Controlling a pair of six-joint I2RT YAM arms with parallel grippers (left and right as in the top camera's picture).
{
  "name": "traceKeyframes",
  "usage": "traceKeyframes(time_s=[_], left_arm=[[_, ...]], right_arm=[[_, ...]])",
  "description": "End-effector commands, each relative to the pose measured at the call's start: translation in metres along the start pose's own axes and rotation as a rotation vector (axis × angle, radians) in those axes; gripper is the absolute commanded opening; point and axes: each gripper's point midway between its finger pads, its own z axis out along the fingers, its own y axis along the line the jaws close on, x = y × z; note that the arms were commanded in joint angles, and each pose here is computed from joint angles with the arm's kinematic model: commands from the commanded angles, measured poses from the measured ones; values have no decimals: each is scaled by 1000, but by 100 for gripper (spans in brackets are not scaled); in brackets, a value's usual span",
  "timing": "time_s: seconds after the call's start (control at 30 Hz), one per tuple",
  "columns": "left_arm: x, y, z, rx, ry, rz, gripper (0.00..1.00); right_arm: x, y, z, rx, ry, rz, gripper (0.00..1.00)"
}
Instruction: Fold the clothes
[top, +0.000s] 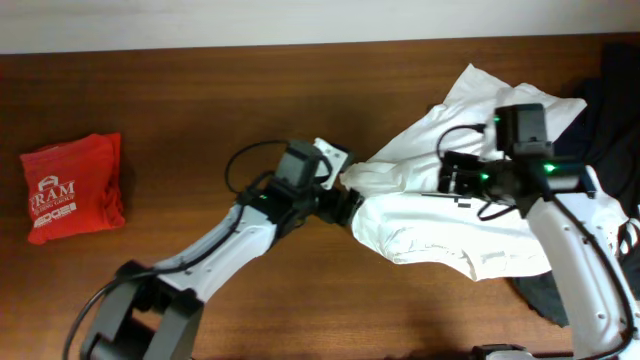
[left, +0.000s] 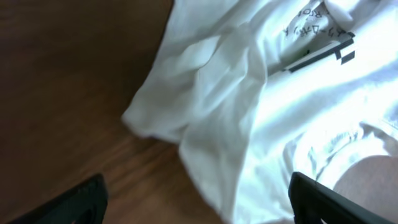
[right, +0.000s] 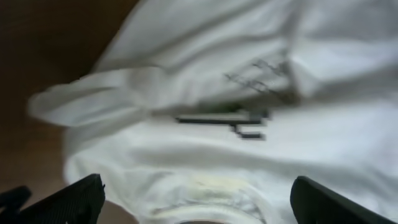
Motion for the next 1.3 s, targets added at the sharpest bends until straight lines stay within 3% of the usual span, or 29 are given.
traceKeyframes(time_s=[0.0,0.07,0.17,0.2,0.23,0.27,0.3,0.33,0.4,0.5,0.57,0.7,0.8,0.83,0.87,0.9,0.93,0.97,1.0,1.13,1.27], left_arm=[[-5,-18,22,-17,-10,59,84],[1,-24,31,-38,0,81,74],[17,-20,49,-94,34,100,72],[19,-18,52,-102,39,98,67],[18,-17,55,-102,33,96,57],[18,-15,55,-115,28,97,39],[18,-12,55,-128,29,97,28],[19,-11,55,-137,32,97,22],[23,-5,56,-164,45,96,1],[13,3,52,-179,28,80,0],[-2,37,33,-282,34,34,0],[-21,144,-37,-534,36,-145,0],[-45,241,-101,-682,-112,-309,0],[-52,257,-114,-689,-160,-334,4],[-56,266,-121,-677,-193,-349,34],[-60,275,-128,-656,-225,-364,55],[-58,284,-134,-635,-242,-384,66],[-52,288,-138,-598,-236,-410,93],[-44,284,-135,-539,-216,-455,99],[8,196,-101,-143,65,-610,99],[62,131,-89,-61,345,-705,99]], right_arm=[[-2,-37,-10,67,-10,120,99],[1,-50,-12,87,7,160,99],[3,-57,-13,96,13,179,99],[3,-57,-13,96,14,179,99],[4,-57,-13,96,16,179,99],[4,-57,-13,97,18,179,99],[4,-57,-13,97,18,180,99],[4,-57,-13,97,18,180,99],[4,-57,-13,97,18,180,99],[5,-57,-13,98,22,179,99],[5,-57,-13,98,22,176,99],[5,-57,-12,98,24,176,99],[6,-57,-11,98,28,177,99],[7,-57,-11,99,31,177,99],[7,-57,-11,100,34,178,99],[8,-57,-11,100,37,178,99],[9,-57,-11,101,42,178,99],[10,-57,-11,101,43,178,99],[10,-57,-11,101,43,178,98],[9,-57,-11,101,43,178,99],[9,-57,-11,101,43,178,99]])
